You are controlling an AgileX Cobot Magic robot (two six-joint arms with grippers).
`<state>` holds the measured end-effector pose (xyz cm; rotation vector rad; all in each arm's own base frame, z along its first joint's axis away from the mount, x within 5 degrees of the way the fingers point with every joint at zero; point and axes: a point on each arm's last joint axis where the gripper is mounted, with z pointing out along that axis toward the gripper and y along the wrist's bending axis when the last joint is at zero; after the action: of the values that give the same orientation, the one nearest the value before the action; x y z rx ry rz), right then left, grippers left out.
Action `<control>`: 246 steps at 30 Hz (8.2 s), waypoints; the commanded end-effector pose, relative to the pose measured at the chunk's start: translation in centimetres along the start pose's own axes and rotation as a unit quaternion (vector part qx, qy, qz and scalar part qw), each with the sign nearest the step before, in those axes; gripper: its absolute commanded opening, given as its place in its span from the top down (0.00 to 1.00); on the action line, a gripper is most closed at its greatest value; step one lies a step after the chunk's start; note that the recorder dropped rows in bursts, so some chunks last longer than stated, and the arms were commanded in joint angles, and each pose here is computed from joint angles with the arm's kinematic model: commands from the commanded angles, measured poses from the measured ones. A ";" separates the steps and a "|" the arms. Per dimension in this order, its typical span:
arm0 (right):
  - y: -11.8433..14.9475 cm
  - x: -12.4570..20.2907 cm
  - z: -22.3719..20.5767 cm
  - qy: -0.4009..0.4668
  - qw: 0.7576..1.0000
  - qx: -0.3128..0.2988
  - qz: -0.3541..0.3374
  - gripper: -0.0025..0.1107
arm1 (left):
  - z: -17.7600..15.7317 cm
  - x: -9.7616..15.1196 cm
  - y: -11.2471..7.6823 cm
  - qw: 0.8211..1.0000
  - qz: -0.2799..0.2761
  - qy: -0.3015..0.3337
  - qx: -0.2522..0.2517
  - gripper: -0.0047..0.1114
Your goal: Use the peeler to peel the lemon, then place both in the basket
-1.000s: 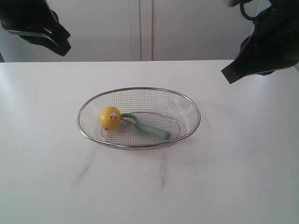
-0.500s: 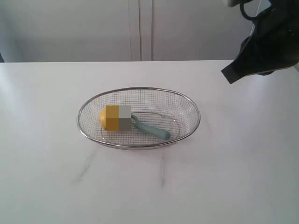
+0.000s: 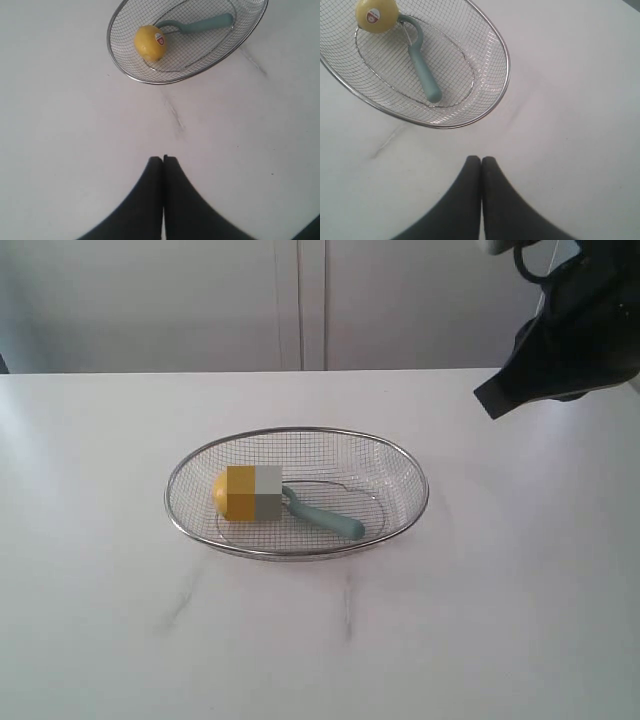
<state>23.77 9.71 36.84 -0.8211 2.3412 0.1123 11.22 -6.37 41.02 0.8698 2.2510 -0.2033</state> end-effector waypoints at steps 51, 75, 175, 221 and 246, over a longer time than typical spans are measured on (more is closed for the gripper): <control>-0.2 0.1 -0.2 -0.005 1.000 0.005 0.005 0.98 | 11.8 18.0 -0.6 0.902 -0.105 -0.361 -0.211 0.96; -0.2 0.1 -0.2 -0.004 1.000 0.004 0.005 0.98 | 12.3 22.3 -1.8 0.912 -0.249 -0.230 -0.232 0.96; 2.1 12.8 -9.5 -0.312 0.922 0.136 0.185 0.98 | 12.2 22.4 -1.6 0.914 -0.238 -0.224 -0.240 0.96; 5.7 27.1 1.9 -0.296 0.916 0.199 0.184 0.98 | 12.2 22.4 -1.6 0.914 -0.238 -0.225 -0.240 0.96; 4.9 27.6 1.6 -0.285 0.887 0.274 0.240 0.98 | 12.2 22.4 -1.6 0.914 -0.238 -0.225 -0.240 0.96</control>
<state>5.34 -0.71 18.33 0.0971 1.8235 -0.1115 5.26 -0.25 16.97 -0.0043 1.9067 -0.0458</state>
